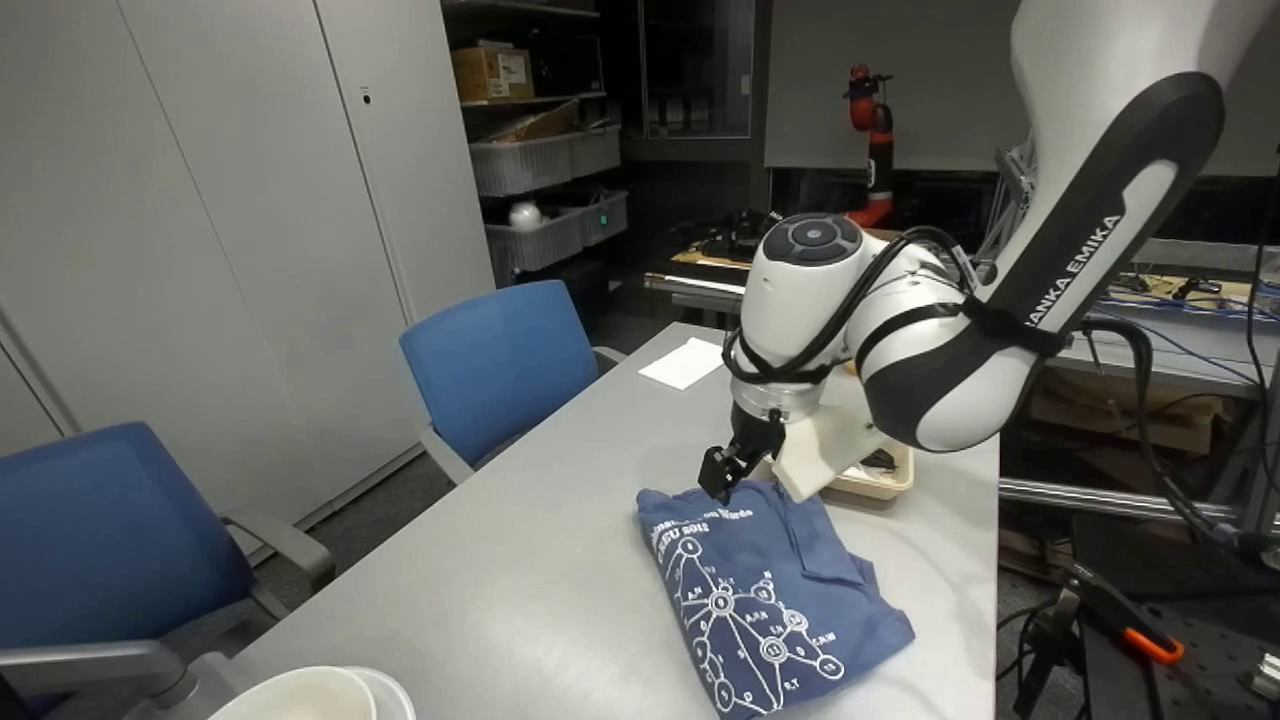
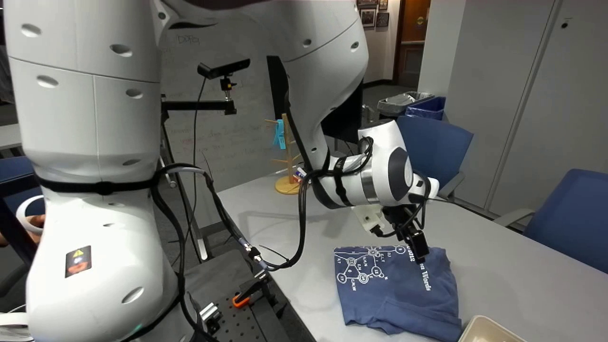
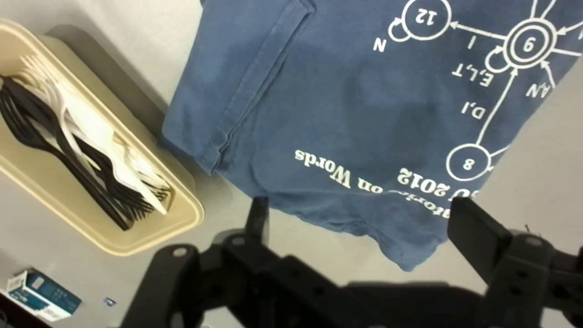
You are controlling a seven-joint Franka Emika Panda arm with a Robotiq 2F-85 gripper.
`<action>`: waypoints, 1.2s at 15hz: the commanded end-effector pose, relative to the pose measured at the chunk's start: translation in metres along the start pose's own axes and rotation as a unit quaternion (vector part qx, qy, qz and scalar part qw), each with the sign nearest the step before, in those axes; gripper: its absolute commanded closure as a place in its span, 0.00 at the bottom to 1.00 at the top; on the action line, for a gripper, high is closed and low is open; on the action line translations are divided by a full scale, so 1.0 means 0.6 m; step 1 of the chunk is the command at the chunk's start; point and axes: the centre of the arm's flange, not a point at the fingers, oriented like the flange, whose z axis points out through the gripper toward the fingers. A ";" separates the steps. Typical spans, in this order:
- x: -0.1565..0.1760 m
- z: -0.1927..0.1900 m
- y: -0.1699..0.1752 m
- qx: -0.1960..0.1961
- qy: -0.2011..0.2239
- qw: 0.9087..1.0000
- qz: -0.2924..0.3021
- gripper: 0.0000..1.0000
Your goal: Fold the blue cloth in half
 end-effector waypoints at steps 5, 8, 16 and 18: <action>0.043 0.090 0.033 0.050 -0.062 0.993 0.084 0.00; 0.047 0.130 0.037 0.075 -0.072 0.992 0.078 0.00; 0.040 0.223 0.042 0.107 -0.103 0.988 0.032 0.00; 0.036 0.243 0.042 0.110 -0.111 0.987 0.020 0.01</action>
